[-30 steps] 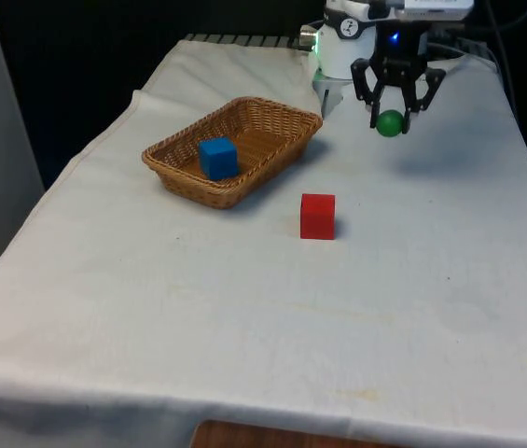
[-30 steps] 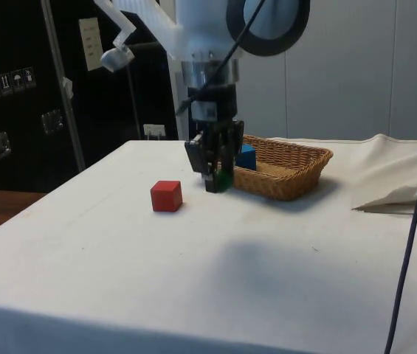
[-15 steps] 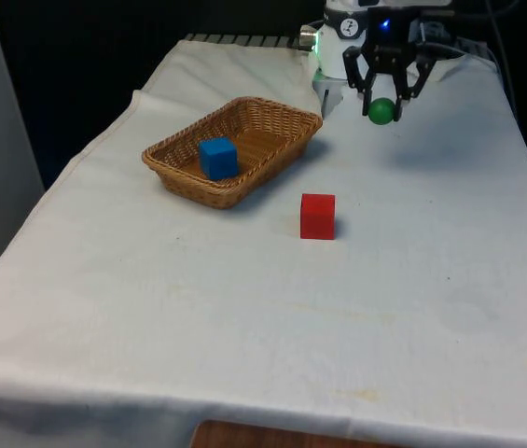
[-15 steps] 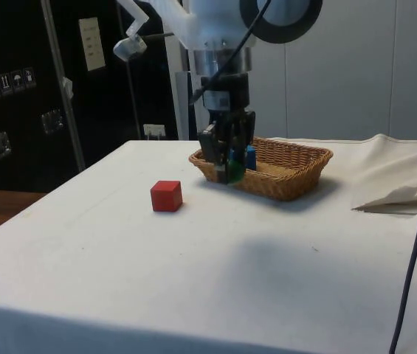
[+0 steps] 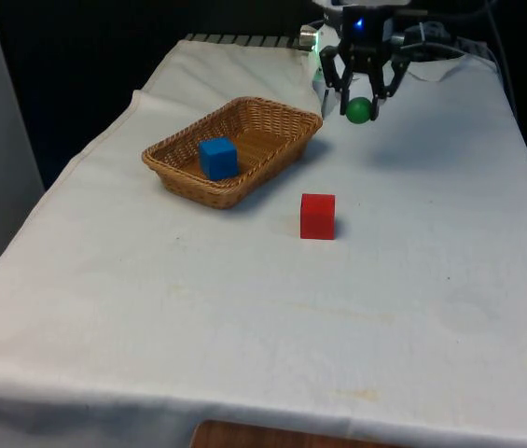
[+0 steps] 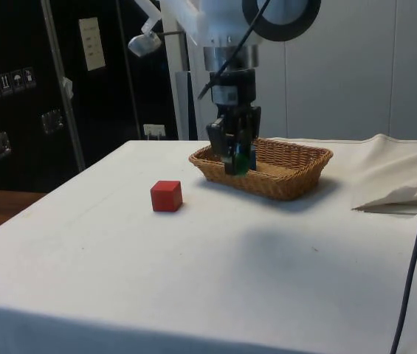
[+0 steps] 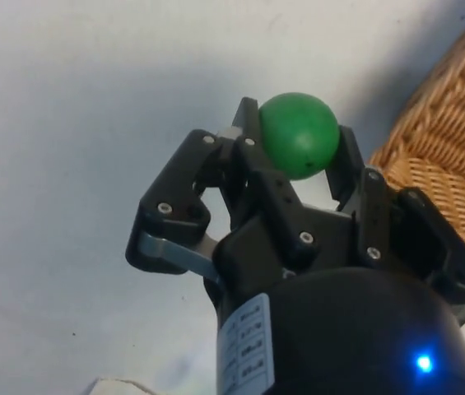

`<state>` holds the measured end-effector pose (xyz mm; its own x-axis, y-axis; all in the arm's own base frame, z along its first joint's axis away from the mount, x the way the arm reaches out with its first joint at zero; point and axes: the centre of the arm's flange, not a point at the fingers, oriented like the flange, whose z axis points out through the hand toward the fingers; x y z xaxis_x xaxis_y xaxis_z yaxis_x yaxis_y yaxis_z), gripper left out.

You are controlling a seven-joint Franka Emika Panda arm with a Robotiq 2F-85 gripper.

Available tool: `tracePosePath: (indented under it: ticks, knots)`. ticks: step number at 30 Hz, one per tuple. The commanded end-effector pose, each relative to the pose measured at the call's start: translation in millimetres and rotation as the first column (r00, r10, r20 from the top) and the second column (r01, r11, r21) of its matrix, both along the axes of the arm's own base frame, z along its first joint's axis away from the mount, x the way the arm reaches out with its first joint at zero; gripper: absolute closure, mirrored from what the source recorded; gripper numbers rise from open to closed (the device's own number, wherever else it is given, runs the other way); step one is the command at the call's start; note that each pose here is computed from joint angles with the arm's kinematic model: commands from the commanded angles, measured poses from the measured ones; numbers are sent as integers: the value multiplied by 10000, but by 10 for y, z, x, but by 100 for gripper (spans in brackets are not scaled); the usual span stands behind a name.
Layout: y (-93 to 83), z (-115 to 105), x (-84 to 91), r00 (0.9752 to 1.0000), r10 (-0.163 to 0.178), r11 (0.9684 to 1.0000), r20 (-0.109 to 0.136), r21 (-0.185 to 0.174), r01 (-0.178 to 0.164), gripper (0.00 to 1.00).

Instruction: Place all non-red objects into the basket.

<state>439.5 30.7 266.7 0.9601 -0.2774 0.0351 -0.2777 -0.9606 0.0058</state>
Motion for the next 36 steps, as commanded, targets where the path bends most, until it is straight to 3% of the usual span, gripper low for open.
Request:
tracePosePath:
  ticks: [1,8,9,10,17,18,19,24,25,26,32,33,34,36]
  knots:
    - [-55,12,-18,9999,24,10000,127,-4,-24,100]
    - [-272,2,-50,9998,26,10000,202,44,-27,100]
    - [-244,-15,-26,9999,34,10000,96,17,-34,100]
    - [-293,2,-57,9998,37,10000,220,48,-38,100]
    - [-484,2,-118,9995,51,9999,317,90,-54,100]
    - [-474,-15,-103,9998,49,10000,210,65,-50,100]
    - [-504,-3,-128,9995,52,9999,316,93,-55,100]
    - [-657,-7,-177,9992,63,9999,387,113,-67,100]
    - [-624,-23,-151,9996,51,9999,271,89,-54,100]
    - [-676,-5,-183,9991,73,9999,406,117,-78,100]
    - [-849,-14,-241,9988,102,9999,475,123,-108,100]
    - [-823,-25,-218,9993,84,9999,359,122,-89,100]
    - [-896,-11,-255,9987,102,9999,503,130,-109,100]
    - [-941,-16,-273,9986,122,9998,510,130,-129,100]
